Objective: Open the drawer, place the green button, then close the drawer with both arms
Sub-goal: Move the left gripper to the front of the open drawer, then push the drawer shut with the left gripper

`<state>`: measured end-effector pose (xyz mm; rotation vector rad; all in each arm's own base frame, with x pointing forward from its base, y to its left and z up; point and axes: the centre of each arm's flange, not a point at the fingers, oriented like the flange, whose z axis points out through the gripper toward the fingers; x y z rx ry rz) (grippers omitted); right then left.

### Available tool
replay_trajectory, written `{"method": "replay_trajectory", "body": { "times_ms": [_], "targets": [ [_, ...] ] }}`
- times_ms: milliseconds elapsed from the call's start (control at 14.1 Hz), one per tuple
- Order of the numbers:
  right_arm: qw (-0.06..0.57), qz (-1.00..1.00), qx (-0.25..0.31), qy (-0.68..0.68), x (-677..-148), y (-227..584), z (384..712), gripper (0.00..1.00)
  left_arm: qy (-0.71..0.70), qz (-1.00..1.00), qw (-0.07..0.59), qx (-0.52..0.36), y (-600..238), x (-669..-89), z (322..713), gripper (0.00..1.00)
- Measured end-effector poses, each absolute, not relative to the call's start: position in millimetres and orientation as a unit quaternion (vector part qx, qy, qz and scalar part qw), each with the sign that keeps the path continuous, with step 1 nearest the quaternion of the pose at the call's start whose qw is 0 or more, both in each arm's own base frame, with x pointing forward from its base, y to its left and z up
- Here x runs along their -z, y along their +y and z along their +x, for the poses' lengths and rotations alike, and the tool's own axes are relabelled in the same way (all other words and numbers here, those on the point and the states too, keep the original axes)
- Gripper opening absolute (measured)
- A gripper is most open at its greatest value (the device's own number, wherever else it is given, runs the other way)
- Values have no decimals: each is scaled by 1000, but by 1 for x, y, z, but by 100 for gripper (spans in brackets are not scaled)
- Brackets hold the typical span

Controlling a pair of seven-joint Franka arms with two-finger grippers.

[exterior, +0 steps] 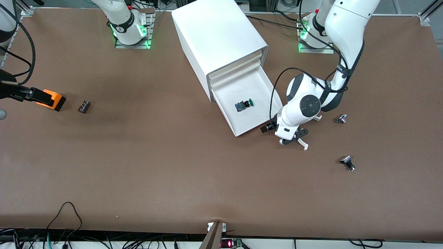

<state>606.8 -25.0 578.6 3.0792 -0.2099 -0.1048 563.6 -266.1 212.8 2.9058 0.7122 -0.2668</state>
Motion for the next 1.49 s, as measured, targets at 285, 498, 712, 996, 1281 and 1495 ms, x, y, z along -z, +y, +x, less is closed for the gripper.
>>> {"method": "replay_trajectory", "body": {
  "times_ms": [285, 498, 712, 996, 1281, 1495],
  "targets": [
    [25, 998, 32, -37, -579, -25, 607, 100, 229, 965, 78, 105, -289, -213, 543, 99],
    [24, 998, 41, -31, -578, -26, 605, 100, 206, 966, 69, 138, -308, -215, 516, 99],
    [23, 998, 46, -31, -590, -29, 592, 100, 181, 964, 74, 182, -344, -217, 471, 99],
    [19, 999, 25, -30, -590, -31, 570, 100, 176, 955, 73, 229, -360, -218, 438, 99],
    [19, 999, 1, -28, -586, -30, 572, 100, 154, 953, 70, 250, -379, -222, 415, 99],
    [19, 999, 4, -27, -577, -29, 573, 100, 136, 956, 75, 249, -380, -223, 414, 100]
  ]
}}
